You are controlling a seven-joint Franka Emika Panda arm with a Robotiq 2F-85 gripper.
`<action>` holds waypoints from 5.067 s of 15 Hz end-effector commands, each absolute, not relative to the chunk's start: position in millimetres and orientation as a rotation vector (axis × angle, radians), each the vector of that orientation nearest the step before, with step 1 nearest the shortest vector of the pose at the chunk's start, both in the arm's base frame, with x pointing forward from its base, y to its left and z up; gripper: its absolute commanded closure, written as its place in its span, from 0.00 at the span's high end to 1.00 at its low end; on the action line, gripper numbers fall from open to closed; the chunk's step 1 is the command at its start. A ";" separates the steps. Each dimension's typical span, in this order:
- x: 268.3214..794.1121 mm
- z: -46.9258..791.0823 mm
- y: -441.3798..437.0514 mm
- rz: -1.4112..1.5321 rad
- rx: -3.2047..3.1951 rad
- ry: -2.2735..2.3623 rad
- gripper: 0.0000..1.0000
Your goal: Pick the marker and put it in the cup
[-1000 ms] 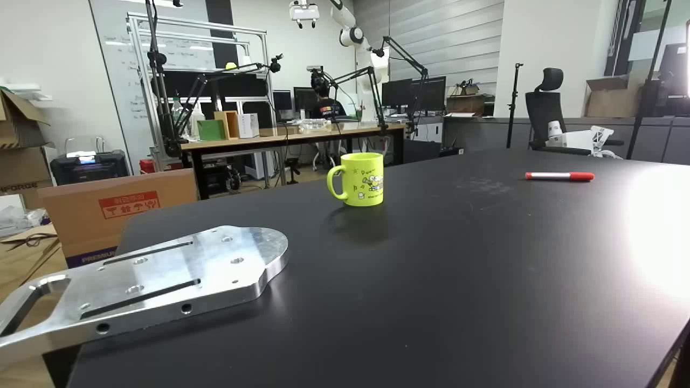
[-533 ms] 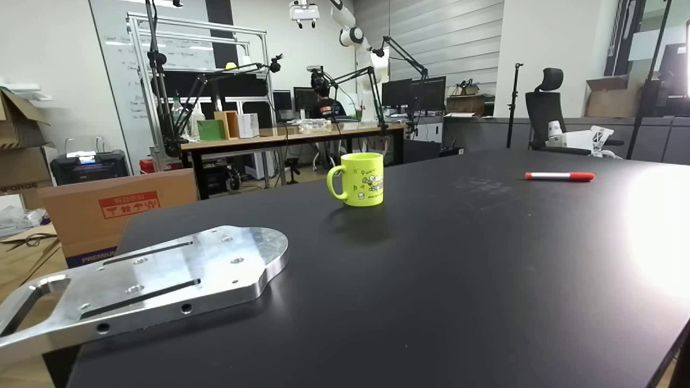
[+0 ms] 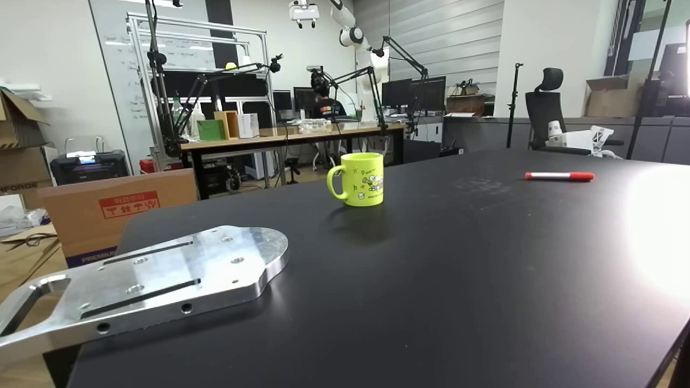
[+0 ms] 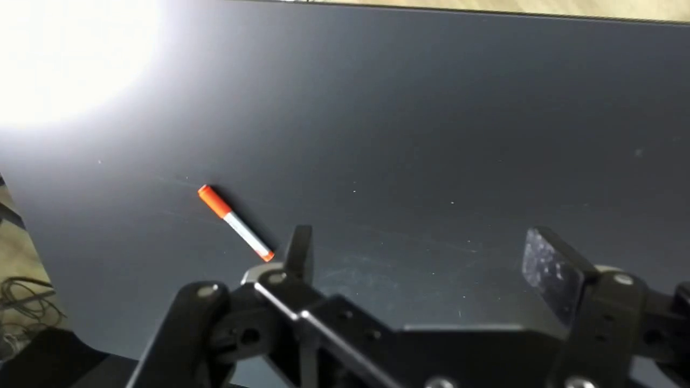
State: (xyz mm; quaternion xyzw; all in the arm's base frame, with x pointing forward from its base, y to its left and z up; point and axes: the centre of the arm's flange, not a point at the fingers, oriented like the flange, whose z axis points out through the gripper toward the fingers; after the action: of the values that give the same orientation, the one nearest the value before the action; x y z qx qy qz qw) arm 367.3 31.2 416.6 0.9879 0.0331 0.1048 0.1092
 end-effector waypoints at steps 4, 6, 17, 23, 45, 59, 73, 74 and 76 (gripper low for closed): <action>459.1 393.4 -103.0 0.226 3.035 0.548 1.00; 484.4 386.8 -132.3 0.193 3.077 0.667 1.00; 516.3 382.4 -155.8 0.025 3.069 0.882 1.00; 535.0 380.7 -172.7 0.048 2.988 0.901 1.00; 627.7 219.2 -260.4 -0.044 2.930 0.878 1.00; 633.1 140.6 -236.6 -0.262 2.834 1.084 0.75; 657.8 179.3 -200.1 -0.087 2.860 1.110 0.05; 662.1 188.6 -189.5 -0.050 2.866 1.117 0.05; 673.7 210.5 -159.8 0.027 2.899 1.147 0.05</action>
State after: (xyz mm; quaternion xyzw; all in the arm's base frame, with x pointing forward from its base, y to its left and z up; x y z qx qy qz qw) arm 660.5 -190.8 174.1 0.9299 0.3653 -0.0226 0.0350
